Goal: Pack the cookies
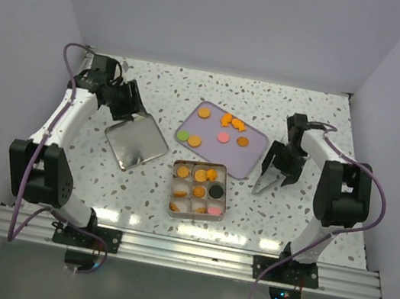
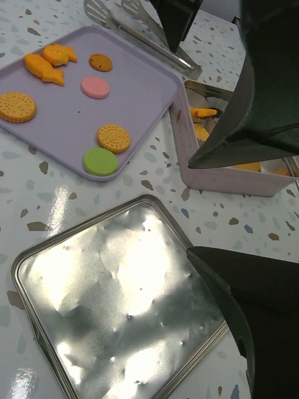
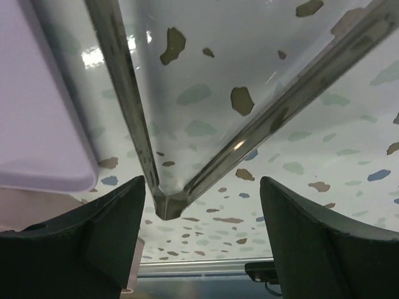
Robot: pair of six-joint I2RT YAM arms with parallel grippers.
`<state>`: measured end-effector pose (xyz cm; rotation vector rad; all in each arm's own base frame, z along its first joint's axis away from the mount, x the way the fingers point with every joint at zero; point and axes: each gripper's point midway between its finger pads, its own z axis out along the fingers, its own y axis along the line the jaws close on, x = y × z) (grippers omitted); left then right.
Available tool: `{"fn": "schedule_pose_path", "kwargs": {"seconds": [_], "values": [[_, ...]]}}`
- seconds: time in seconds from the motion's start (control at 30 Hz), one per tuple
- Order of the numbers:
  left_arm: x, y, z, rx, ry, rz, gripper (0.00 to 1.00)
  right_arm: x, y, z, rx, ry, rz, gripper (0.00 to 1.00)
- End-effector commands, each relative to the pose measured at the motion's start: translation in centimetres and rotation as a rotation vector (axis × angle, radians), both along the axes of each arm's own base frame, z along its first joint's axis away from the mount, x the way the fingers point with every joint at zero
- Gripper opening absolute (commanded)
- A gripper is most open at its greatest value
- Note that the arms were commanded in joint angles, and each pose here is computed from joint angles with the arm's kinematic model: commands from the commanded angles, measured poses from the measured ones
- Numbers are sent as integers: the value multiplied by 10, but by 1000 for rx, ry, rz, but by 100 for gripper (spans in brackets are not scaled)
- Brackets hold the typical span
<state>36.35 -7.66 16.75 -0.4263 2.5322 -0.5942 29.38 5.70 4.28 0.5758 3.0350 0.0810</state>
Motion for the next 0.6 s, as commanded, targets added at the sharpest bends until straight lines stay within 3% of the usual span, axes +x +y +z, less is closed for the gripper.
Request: {"fn": "schedule_pose_path", "kwargs": {"seconds": [0.0, 0.23, 0.4, 0.57], "values": [[0, 1, 16, 2, -56, 0, 58, 11, -11, -7, -26, -35, -5, 78], [-3, 8, -16, 59, 4, 14, 58, 16, -18, 29, -57, -138, 8, 80], [22, -28, -31, 128, 37, -63, 58, 10, -15, 70, -36, -211, 47, 81], [43, -53, -69, 220, 158, -72, 54, -13, -17, 91, -32, -234, 66, 81]]}}
